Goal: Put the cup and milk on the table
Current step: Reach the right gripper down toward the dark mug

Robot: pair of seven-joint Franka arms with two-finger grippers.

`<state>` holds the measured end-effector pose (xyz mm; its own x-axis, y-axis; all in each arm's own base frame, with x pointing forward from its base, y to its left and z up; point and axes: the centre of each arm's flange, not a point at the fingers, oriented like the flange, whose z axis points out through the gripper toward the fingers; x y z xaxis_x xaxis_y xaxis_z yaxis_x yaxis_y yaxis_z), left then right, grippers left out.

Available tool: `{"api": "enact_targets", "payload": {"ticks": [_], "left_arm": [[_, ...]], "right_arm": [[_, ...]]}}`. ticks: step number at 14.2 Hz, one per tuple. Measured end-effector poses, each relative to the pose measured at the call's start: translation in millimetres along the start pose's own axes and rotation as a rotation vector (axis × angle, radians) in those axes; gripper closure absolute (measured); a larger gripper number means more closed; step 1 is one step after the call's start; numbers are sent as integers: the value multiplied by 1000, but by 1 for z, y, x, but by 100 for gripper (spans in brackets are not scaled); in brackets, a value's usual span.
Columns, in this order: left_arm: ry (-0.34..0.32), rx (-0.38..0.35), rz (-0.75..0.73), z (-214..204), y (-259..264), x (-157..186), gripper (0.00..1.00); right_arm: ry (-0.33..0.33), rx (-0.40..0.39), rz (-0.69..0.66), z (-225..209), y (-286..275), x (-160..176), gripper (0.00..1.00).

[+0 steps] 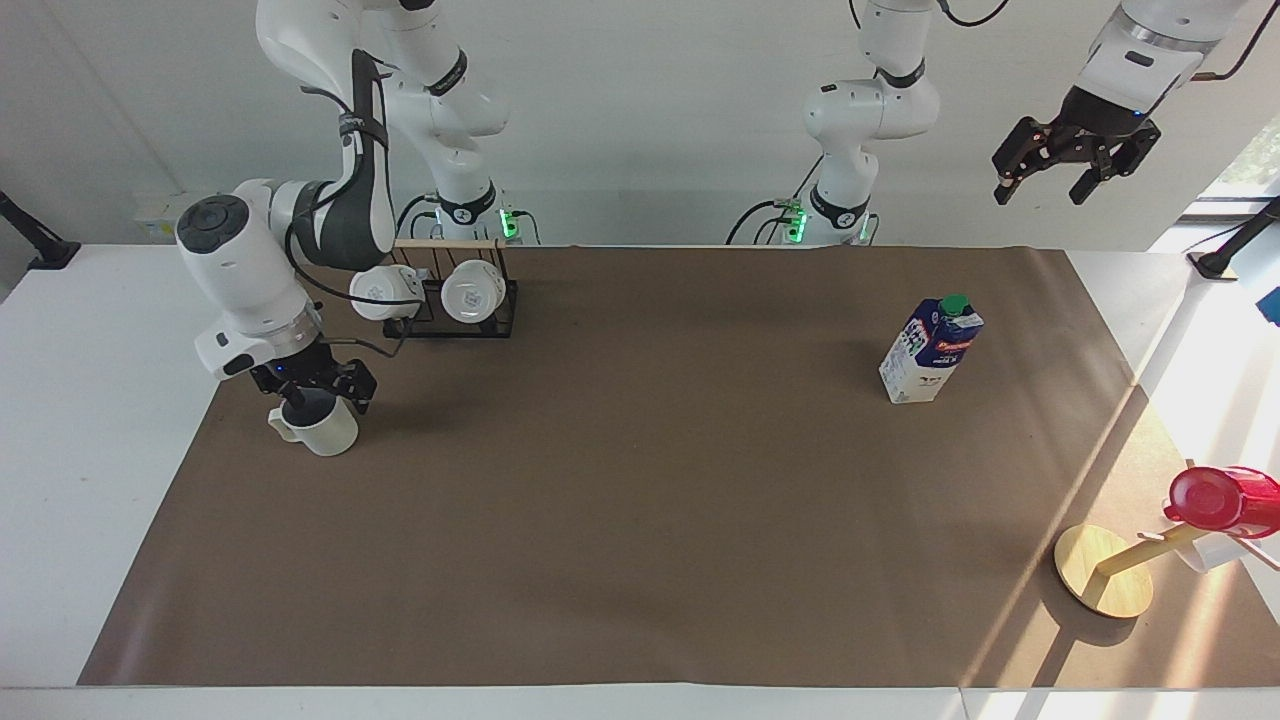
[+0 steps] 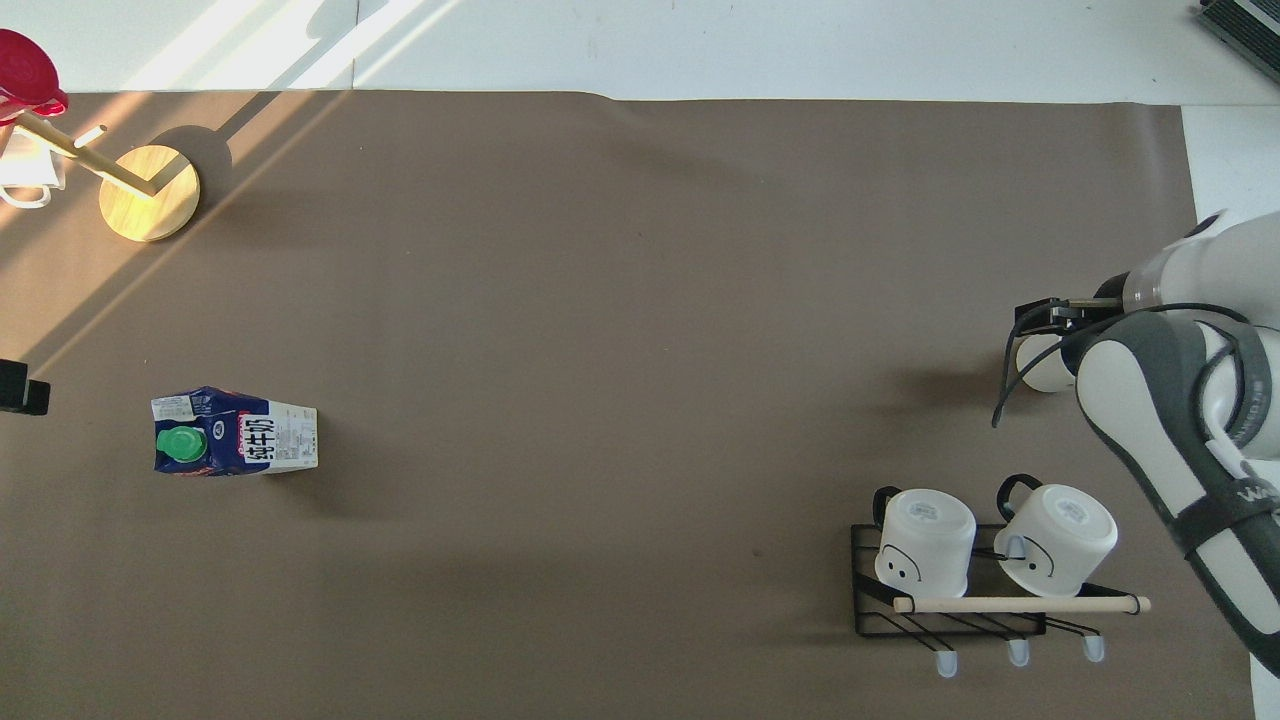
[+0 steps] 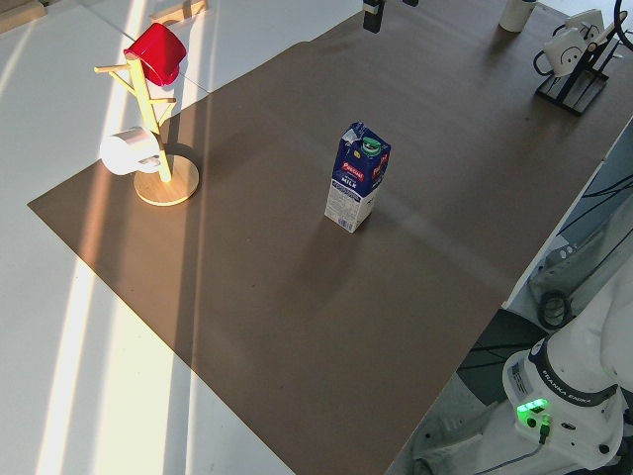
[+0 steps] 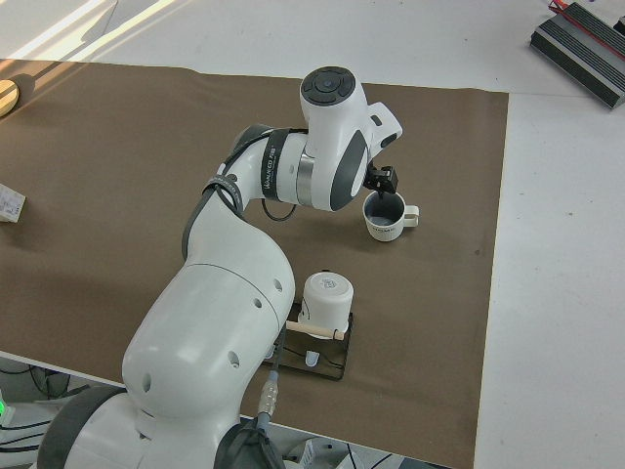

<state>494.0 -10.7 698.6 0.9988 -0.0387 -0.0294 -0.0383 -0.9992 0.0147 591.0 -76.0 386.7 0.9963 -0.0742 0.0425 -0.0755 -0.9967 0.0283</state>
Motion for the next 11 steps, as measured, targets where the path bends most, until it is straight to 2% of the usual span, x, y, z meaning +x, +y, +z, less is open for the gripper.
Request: {"api": "enact_targets", "payload": {"ticks": [5,7,9,11], "left_arm": [[0,0,0,0,0,0,0],[0,0,0,0,0,0,0],[-1,0,0,0,0,0,0],[-2,0,0,0,0,0,0]], "right_arm": [[-19,1,12,25,6,-12,0],[-13,1,19,31,10,-15,4],[-16,1,19,32,11,-16,25],[-16,1,19,32,11,-16,52]]}}
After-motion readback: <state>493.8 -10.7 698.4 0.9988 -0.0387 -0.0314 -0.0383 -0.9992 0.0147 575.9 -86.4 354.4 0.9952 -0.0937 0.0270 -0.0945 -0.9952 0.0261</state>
